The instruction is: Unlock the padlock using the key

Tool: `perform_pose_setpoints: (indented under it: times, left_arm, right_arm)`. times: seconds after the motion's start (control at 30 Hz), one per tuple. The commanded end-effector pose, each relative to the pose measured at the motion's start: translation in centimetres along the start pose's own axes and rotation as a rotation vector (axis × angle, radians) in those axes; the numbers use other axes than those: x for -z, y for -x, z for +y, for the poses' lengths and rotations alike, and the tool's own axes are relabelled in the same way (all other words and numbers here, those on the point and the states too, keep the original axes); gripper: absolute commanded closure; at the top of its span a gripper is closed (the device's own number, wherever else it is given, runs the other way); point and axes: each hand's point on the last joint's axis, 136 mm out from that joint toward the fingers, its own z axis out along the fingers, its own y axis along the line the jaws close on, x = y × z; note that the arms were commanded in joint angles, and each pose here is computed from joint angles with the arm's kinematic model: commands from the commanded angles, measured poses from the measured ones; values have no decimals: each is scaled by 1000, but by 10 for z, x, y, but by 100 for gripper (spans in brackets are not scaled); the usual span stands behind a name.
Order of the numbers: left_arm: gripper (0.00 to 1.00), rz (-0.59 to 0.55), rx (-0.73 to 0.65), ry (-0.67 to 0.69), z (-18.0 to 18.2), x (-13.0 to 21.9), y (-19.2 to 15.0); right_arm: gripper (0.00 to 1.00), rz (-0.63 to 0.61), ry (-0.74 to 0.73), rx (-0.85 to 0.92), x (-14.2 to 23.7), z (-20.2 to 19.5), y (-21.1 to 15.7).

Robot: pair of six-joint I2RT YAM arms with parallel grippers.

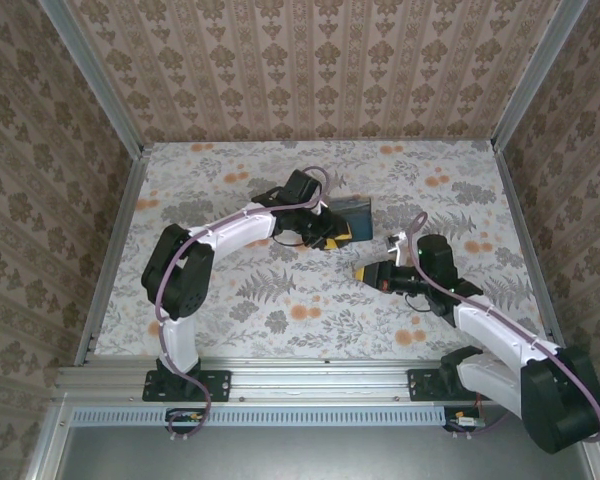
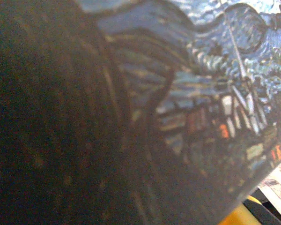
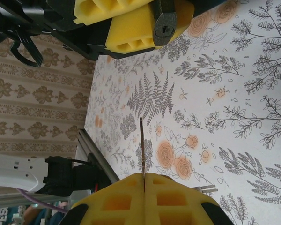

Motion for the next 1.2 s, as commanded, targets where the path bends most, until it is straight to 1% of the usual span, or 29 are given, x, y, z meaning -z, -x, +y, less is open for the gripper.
perform_pose_setpoints:
  times: [0.0, 0.17, 0.3, 0.6, 1.17]
  left_arm:
    - [100, 0, -39, -78, -35, 25, -8]
    - [100, 10, -43, -72, -35, 30, -13]
    - [100, 21, -53, -71, -33, 33, -16]
    - [100, 20, -55, -78, -24, 44, -13]
    - [100, 45, -82, -94, -25, 43, -19]
  right_arm:
    - [100, 11, 38, 93, 1, 21, 10]
    - [100, 32, 53, 112, -5, 26, 20]
    - [100, 71, 44, 109, -14, 22, 25]
    - [100, 126, 52, 111, -19, 20, 24]
    - [100, 99, 60, 109, -24, 20, 38]
